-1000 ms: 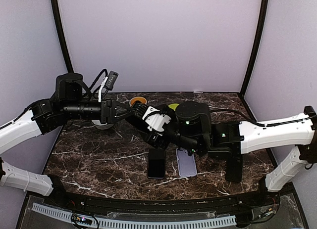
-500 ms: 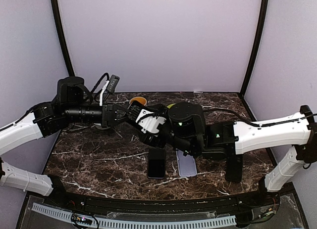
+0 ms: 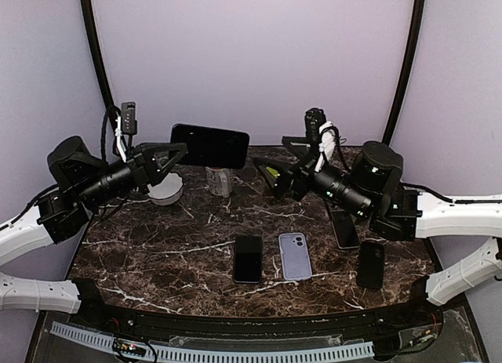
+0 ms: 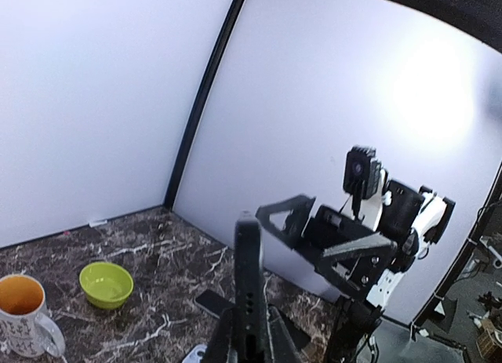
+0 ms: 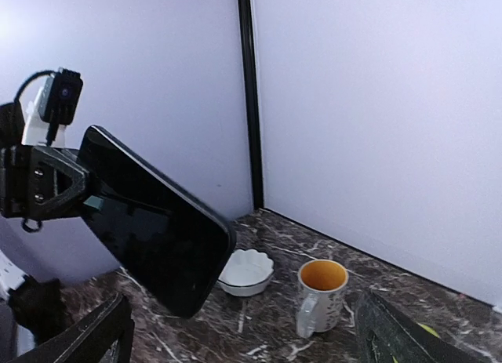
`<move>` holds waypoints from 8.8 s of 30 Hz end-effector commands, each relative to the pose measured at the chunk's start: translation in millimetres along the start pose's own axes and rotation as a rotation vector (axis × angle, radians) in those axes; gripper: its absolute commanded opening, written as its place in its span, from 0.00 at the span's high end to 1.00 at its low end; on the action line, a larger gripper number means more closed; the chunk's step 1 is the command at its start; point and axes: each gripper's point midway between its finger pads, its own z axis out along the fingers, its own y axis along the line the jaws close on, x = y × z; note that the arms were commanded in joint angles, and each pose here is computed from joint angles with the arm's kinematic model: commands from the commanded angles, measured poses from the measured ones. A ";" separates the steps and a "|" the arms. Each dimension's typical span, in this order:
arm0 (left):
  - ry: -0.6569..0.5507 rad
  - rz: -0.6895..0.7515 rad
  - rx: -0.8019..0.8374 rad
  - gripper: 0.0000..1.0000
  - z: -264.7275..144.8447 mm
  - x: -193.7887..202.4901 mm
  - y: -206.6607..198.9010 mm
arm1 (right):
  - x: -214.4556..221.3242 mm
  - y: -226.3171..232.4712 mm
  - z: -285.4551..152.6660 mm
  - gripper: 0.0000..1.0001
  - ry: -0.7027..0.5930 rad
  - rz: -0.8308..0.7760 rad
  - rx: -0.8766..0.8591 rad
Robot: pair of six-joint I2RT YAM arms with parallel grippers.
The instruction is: Put the phone into the phone case
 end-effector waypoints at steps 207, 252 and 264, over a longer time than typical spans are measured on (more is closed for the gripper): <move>0.336 0.362 -0.528 0.01 35.8 92.0 133.4 | 51.8 -42.6 -25.2 1.00 0.278 0.206 0.362; 0.332 0.387 -0.513 0.01 35.0 87.5 129.8 | 318.0 -56.9 -71.1 1.00 0.974 0.419 0.754; 0.333 0.387 -0.508 0.01 35.4 88.1 129.0 | 332.9 -40.6 -72.3 1.00 1.065 0.391 0.630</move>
